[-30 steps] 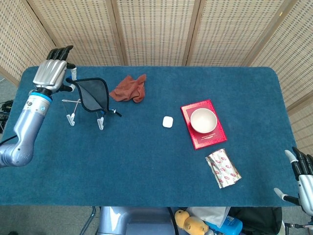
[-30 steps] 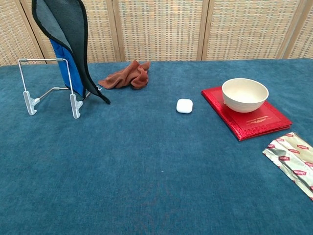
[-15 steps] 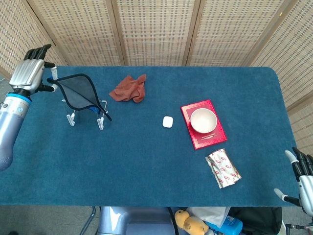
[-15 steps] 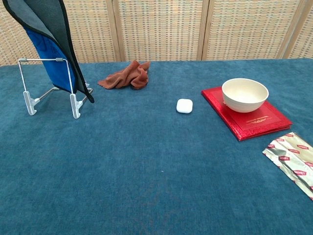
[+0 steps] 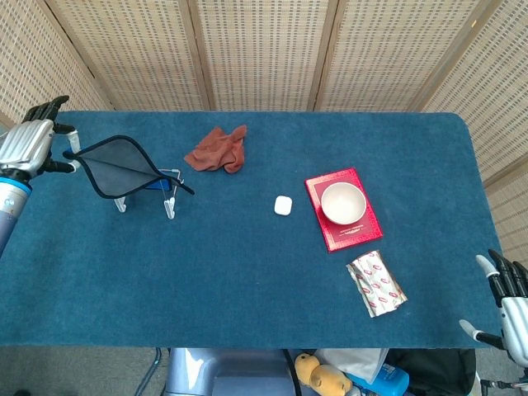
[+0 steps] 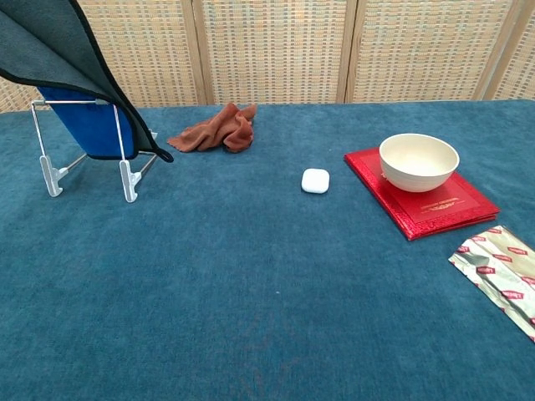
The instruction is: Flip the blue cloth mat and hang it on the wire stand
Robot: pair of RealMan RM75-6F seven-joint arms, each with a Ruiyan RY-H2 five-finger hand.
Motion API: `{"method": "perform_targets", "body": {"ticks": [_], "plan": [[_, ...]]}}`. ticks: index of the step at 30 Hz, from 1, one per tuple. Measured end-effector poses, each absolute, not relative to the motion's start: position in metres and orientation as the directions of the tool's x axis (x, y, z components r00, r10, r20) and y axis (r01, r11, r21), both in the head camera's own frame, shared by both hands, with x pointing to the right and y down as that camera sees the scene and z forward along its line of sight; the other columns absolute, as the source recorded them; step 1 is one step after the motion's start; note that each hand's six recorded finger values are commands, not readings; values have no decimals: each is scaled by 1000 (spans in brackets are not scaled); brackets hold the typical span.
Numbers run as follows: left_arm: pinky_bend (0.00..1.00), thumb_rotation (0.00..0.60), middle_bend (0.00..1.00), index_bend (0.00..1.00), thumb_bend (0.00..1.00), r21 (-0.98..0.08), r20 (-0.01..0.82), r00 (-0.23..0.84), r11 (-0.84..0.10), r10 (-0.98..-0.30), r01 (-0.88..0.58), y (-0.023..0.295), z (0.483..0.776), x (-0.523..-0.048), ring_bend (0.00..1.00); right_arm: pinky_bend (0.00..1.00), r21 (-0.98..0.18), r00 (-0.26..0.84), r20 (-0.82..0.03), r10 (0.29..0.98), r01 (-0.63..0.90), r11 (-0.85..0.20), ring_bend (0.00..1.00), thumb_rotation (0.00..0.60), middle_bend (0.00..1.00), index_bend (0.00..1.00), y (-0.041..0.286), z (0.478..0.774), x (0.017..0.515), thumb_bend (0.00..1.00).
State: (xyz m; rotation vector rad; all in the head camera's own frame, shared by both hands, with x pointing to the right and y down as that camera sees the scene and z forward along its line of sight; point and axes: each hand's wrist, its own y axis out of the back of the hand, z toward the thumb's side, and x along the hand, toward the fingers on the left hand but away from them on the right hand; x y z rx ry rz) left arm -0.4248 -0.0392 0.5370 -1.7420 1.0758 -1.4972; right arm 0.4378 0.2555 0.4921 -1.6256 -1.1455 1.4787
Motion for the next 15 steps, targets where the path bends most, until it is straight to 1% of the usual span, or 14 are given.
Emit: {"method": "perform_targets", "body": {"ticks": [7, 15], "plan": [[0, 600, 0, 675, 936, -826, 535, 26, -529, -844, -194, -18, 549, -445, 0, 0, -898, -6, -411, 912, 178, -404, 0, 600, 0, 0, 258, 490, 436, 0], [0, 600, 0, 669, 937, -792, 592, 33, -589, -805, -162, 12, 578, -457, 0, 0, -898, 3, -410, 912, 176, -404, 0, 600, 0, 0, 259, 489, 434, 0]]}}
